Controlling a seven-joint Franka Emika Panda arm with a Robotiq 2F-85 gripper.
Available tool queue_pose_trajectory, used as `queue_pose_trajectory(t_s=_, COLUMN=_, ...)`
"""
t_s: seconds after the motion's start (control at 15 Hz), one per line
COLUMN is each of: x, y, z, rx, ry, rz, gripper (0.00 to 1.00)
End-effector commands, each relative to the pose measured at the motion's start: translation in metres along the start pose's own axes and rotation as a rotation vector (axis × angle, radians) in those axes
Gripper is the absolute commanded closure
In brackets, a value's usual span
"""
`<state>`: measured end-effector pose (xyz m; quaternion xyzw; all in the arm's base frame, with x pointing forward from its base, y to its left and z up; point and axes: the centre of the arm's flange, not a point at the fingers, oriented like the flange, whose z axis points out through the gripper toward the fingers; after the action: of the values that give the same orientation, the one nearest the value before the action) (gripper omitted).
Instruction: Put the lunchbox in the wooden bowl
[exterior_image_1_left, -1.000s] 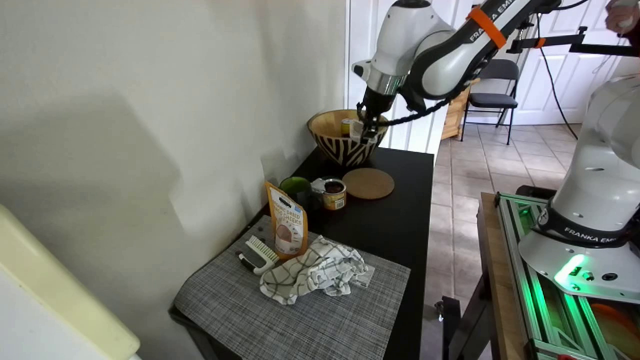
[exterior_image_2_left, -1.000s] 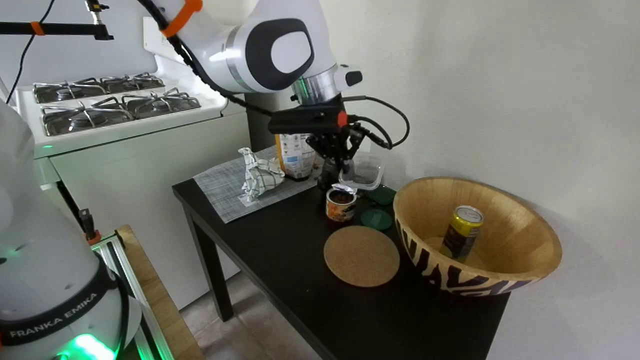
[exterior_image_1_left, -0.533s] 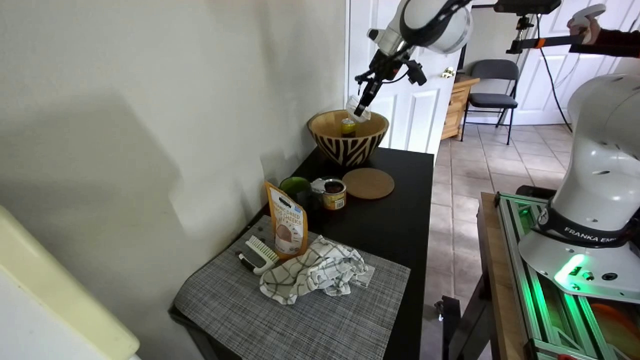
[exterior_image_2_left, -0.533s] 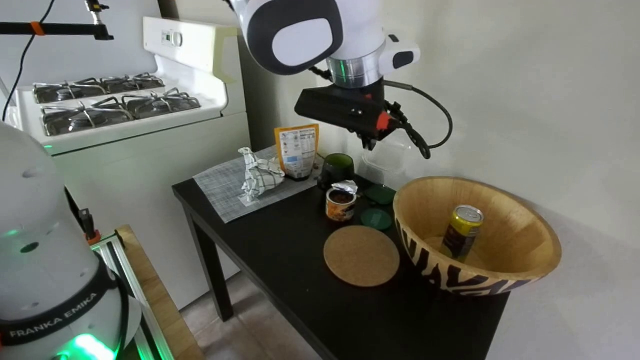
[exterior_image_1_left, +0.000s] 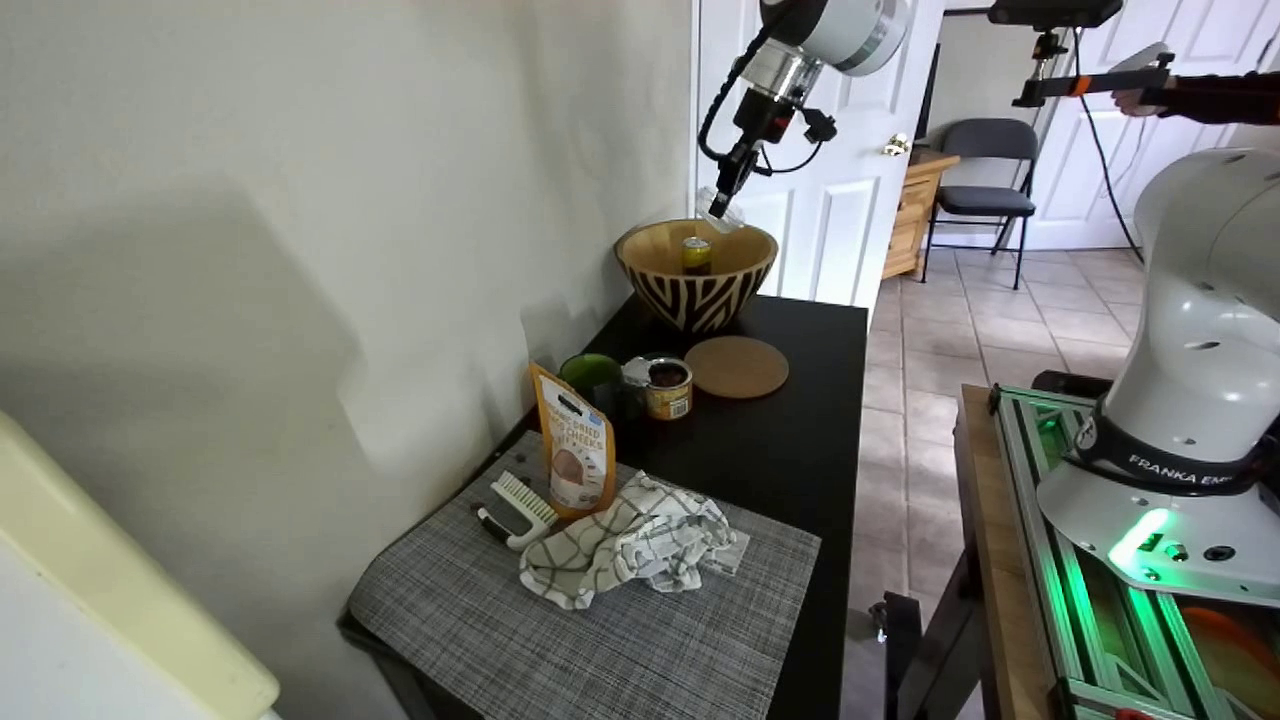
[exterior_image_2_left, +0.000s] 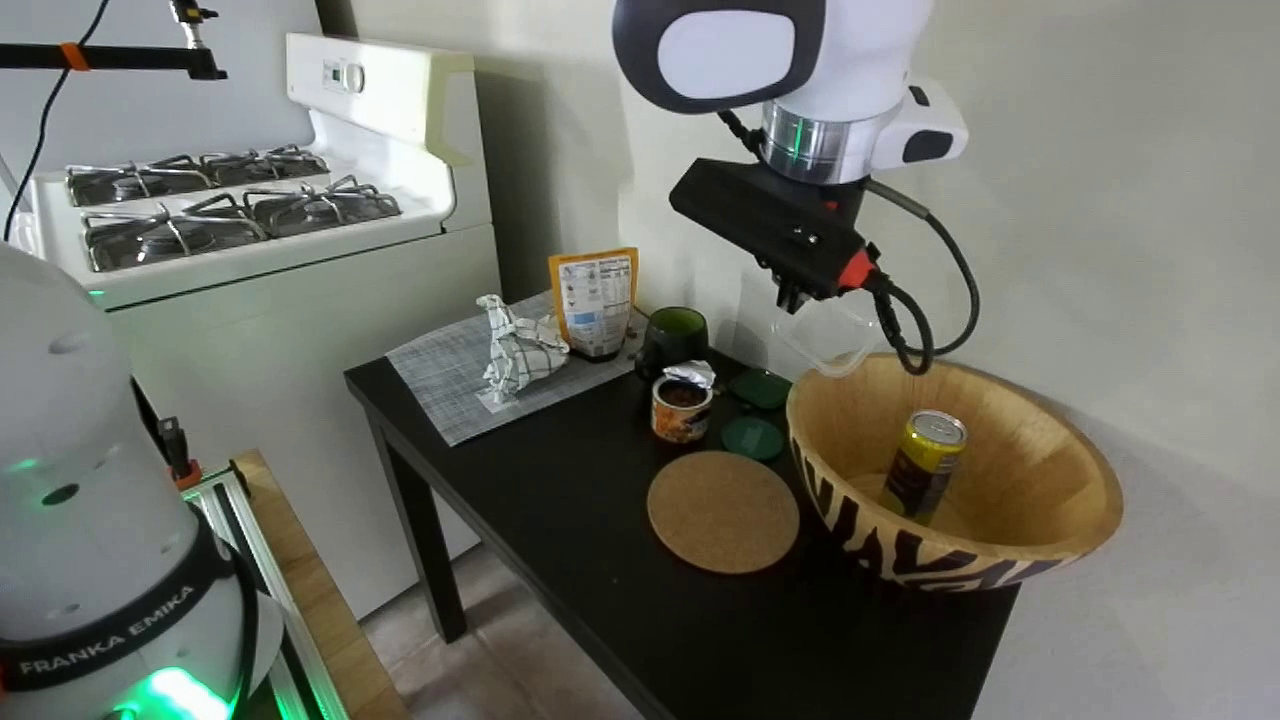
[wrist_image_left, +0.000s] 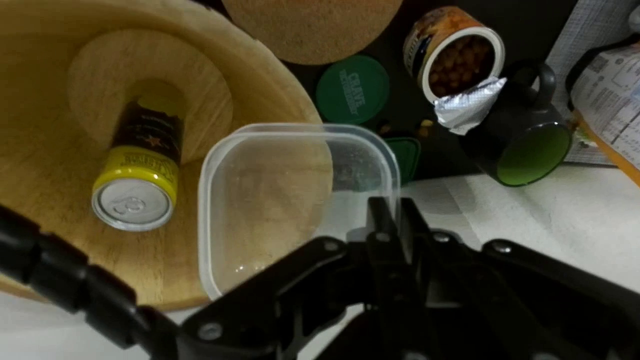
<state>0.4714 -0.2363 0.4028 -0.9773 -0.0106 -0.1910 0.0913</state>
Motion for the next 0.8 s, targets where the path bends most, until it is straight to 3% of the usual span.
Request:
queue_pose_trajectory(t_s=0.0, x=0.026, y=0.030, z=0.032, rx=-0.051, ry=-0.134, rz=0.098, gripper=0.98)
queue_pose_trajectory(t_s=0.53, x=0.055, y=0.069, z=0.069, rx=-0.032, ry=-0.262, rz=0.180, gripper=0.98)
queue_pose_trajectory(t_s=0.6, x=0.059, y=0.071, z=0.071, rx=-0.025, ry=-0.286, rz=0.171, gripper=0.68)
queue_pose_trajectory(t_s=0.73, x=0.066, y=0.070, z=0.070, rx=-0.009, ry=-0.329, rz=0.149, gripper=0.60)
